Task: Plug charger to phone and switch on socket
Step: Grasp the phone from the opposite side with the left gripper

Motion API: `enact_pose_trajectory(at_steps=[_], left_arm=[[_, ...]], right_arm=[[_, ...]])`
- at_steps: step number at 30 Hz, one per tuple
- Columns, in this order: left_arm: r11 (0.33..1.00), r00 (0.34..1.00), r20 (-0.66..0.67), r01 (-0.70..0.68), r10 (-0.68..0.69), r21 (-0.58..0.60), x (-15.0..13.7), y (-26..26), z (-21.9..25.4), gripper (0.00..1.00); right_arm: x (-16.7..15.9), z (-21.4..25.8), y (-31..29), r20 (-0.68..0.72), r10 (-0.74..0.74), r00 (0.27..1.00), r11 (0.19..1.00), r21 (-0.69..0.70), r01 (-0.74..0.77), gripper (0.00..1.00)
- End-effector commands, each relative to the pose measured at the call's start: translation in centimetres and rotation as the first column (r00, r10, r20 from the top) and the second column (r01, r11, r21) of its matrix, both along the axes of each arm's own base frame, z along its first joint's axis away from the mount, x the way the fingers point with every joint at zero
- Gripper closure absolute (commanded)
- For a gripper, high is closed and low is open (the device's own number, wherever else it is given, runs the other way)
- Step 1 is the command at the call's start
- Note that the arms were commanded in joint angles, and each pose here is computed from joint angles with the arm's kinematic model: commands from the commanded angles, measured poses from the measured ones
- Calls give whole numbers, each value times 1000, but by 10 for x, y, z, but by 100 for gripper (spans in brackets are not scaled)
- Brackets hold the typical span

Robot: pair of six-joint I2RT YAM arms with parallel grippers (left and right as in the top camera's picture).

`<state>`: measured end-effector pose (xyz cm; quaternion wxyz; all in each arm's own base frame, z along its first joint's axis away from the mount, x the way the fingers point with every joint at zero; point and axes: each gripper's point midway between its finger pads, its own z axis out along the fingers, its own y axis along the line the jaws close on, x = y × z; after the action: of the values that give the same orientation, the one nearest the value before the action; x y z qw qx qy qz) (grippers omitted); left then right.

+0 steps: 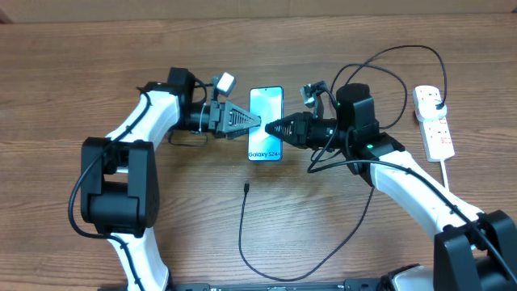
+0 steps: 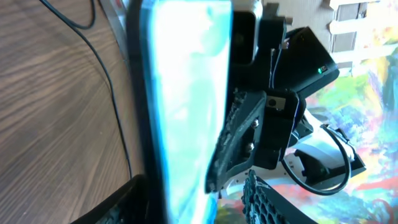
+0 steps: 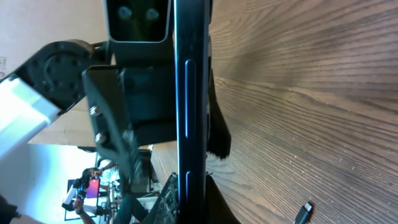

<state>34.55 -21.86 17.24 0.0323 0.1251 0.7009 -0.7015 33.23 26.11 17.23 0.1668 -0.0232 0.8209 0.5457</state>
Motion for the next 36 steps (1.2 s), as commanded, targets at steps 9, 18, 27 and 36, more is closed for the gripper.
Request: enact_pose_trajectory(at_steps=[9, 18, 27, 36], left_arm=[[999, 999, 29, 19, -18, -29, -4, -7, 6, 55], [999, 999, 45, 15, -14, -30, -1, -5, 6, 71], [999, 999, 45, 15, -14, -30, -1, -5, 6, 91], [1000, 999, 49, 15, -14, -14, -1, -5, 3, 96]], right_arm=[[-10, -14, 14, -20, 26, 999, 998, -48, -27, 92], [-20, -28, 9, 7, 78, 997, 991, -114, -76, 82], [-15, -21, 11, 87, 96, 992, 990, -112, -86, 74], [-11, -13, 14, 129, 102, 986, 992, -91, -91, 45]])
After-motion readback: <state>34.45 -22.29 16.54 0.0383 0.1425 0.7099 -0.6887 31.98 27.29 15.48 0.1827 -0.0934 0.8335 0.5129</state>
